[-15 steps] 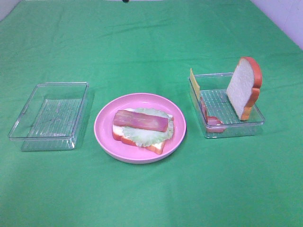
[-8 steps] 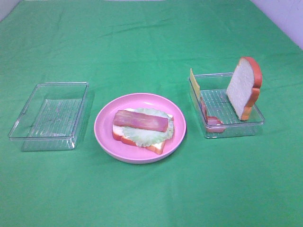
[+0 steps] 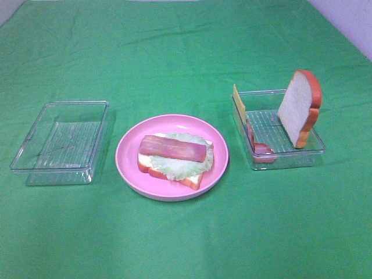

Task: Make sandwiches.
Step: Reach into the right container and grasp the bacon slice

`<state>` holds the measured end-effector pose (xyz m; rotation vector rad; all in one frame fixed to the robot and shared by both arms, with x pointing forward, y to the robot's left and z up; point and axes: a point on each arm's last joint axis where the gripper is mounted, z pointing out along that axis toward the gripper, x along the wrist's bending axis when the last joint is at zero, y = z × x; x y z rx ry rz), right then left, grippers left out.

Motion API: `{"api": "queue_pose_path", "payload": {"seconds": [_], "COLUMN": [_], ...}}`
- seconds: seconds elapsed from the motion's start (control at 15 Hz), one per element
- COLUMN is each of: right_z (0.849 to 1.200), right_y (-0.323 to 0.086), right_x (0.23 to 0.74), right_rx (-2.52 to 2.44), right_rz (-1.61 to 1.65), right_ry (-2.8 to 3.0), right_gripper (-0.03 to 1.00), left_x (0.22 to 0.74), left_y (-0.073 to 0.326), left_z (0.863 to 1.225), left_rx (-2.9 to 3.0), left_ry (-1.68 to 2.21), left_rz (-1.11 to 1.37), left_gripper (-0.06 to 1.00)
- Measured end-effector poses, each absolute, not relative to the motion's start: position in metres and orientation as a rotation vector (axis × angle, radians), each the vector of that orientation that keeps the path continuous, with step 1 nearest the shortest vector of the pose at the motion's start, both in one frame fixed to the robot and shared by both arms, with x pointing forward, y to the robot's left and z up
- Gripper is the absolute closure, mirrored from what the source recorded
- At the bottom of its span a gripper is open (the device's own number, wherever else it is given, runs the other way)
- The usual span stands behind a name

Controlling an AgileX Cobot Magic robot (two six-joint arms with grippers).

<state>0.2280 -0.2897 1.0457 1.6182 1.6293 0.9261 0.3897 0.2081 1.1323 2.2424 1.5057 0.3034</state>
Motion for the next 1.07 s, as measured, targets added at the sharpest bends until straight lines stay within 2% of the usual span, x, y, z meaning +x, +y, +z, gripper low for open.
{"api": "queue_pose_path", "payload": {"seconds": [0.2,0.27,0.53,1.07], "right_z": [1.046,1.046,1.046,1.046], "right_y": [-0.29,-0.29,-0.29,-0.29], "right_x": [0.228,0.228,0.228,0.23], "right_rx": [1.618,1.618,1.618,1.625], "right_rz": [0.926,0.926,0.926,0.921], "right_ry": [1.629,1.629,1.629,1.635], "right_gripper": [0.24,0.24,0.24,0.24], "left_x": [0.37,0.354,0.32,0.235], "left_y": [0.221,0.231,0.253,0.307], "left_z": [1.105,1.084,1.062,1.066], "left_rx": [2.296,2.337,2.316,1.953], "left_ry": [1.532,1.542,1.521,1.124], "left_rz": [0.276,0.26,0.277,0.56], "left_gripper": [0.19,0.19,0.19,0.19]}}
